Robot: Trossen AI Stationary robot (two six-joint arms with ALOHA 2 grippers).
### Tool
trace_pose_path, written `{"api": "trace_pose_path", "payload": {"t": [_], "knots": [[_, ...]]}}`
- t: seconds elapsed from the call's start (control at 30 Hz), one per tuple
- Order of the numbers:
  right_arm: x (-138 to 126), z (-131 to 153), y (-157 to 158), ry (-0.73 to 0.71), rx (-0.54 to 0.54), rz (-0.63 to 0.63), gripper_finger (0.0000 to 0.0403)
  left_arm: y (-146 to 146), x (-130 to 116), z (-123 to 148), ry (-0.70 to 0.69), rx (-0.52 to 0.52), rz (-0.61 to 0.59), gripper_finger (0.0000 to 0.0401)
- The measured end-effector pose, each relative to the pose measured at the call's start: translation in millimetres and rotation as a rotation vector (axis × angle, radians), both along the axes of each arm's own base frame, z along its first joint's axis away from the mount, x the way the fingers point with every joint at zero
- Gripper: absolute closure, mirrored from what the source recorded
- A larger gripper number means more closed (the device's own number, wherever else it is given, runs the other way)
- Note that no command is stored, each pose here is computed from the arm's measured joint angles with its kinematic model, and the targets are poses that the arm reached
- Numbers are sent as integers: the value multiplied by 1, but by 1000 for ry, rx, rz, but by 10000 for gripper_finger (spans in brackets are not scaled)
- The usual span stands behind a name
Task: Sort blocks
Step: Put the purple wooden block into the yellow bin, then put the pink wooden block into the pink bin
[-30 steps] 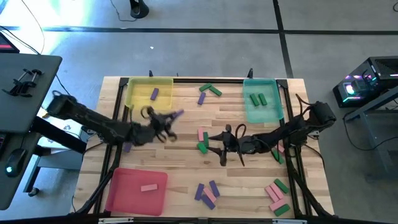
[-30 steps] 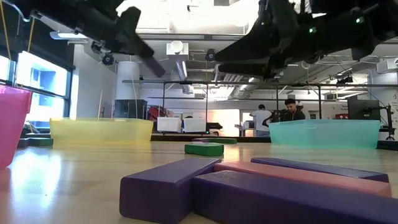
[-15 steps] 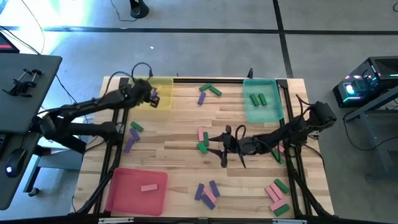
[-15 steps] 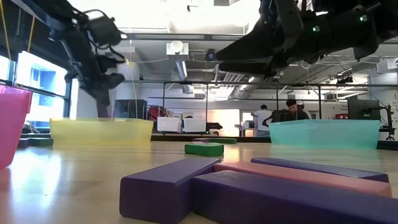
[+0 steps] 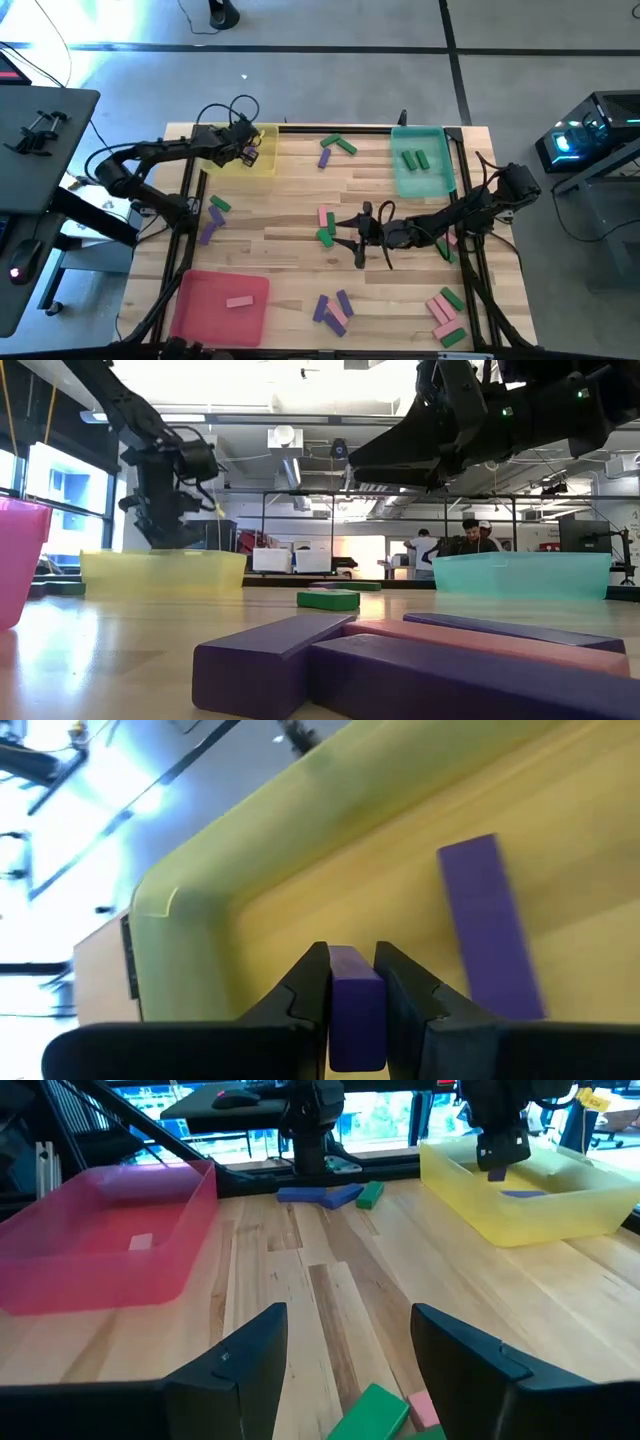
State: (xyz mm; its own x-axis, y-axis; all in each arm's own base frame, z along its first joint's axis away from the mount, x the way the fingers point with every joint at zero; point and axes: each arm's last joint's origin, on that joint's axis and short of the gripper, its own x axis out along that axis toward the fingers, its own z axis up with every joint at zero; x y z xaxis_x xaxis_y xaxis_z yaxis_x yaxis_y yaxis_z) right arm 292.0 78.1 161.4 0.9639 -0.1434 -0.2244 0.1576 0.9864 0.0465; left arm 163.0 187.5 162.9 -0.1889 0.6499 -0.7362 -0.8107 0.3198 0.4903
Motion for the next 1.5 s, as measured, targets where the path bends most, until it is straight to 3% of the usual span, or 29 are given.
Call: {"api": "trace_pose_path", "payload": {"t": [0.23, 0.63, 0.97, 1.27, 1.5], "knots": [[0, -1, 0, 7, 2, 1, 203, 1, 1, -7, 39, -25, -19, 336], [0, -1, 0, 8, 1, 2, 203, 1, 2, -5, 11, -55, -51, 195], [0, -1, 0, 12, 1, 2, 203, -9, 13, 38, -111, 62, -114, 183], [0, -2, 0, 15, 2, 10, 203, -65, 39, 80, -360, 105, -424, 184], [-2, 0, 4, 15, -23, 39, 203, -132, 72, 80, -383, 62, -762, 202]]}}
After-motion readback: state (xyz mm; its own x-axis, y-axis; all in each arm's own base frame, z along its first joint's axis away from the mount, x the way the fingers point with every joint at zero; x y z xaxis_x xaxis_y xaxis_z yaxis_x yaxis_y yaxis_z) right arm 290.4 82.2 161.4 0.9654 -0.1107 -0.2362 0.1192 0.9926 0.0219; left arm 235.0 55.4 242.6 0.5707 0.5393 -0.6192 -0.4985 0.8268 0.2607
